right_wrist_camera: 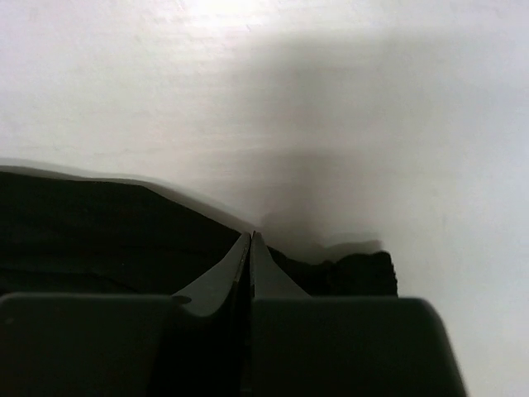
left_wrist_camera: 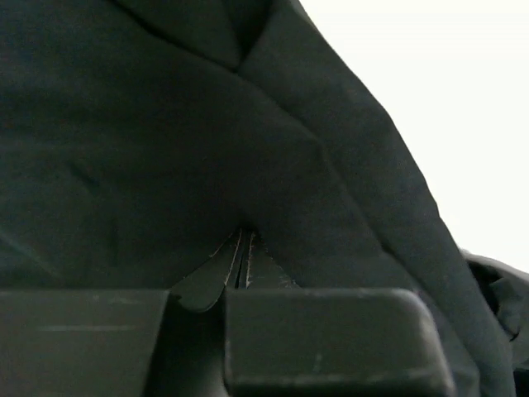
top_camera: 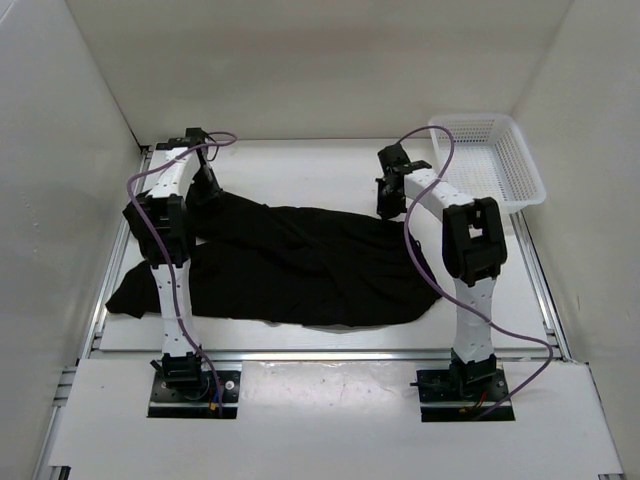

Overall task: Fold and stack the trousers
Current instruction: Flatten the trousers out

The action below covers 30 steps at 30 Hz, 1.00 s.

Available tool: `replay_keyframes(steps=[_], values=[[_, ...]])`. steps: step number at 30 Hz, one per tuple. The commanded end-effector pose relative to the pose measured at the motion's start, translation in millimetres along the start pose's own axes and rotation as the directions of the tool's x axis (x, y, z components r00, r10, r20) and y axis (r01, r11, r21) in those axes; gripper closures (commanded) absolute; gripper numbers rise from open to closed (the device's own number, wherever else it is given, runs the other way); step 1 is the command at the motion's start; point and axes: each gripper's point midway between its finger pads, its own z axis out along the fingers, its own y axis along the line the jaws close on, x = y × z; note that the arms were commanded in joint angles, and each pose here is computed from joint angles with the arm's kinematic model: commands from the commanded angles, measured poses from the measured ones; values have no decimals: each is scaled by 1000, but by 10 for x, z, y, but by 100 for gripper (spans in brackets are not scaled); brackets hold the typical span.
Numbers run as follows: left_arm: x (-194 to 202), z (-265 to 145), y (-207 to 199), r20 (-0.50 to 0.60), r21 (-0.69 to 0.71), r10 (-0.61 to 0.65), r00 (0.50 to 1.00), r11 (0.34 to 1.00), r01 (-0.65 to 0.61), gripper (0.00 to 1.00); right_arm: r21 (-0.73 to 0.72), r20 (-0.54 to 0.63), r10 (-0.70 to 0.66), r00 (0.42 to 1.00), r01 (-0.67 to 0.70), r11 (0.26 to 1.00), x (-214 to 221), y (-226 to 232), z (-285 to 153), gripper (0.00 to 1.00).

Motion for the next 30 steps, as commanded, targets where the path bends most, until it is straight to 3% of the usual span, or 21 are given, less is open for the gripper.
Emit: replay_keyframes(steps=[1,10,18,19,22,23,25,26,30], values=[[-252,-649,-79,159,62,0,987,998,-10,90,42,140,48,989,-55,998,-224,-109,-507,100],[-471,-1366,-284,311,148,7,950,987,-56,90,110,240,105,965,-134,985,-34,-489,-995,100],[-459,-1776,-529,386,206,46,922,969,-135,90,242,226,215,950,-269,932,668,-1132,-1299,100],[-453,-1663,-574,367,194,59,928,971,-139,90,246,225,232,946,-285,926,708,-1174,-1296,100],[-486,-1564,-672,351,175,58,935,977,-126,60,263,194,230,954,-276,924,806,-1196,-1216,100],[-509,-1337,-661,319,145,56,946,984,-107,56,263,194,230,954,-276,924,806,-1196,-1215,100],[-589,-1207,-662,331,100,28,943,993,-65,24,265,190,230,955,-275,924,790,-1193,-1194,100],[-601,-1025,-642,312,73,20,950,996,-45,17,265,190,230,955,-275,924,768,-1188,-1186,100],[-689,-830,-612,314,67,-52,948,997,32,9,252,193,232,953,-276,927,750,-1164,-1180,100]])
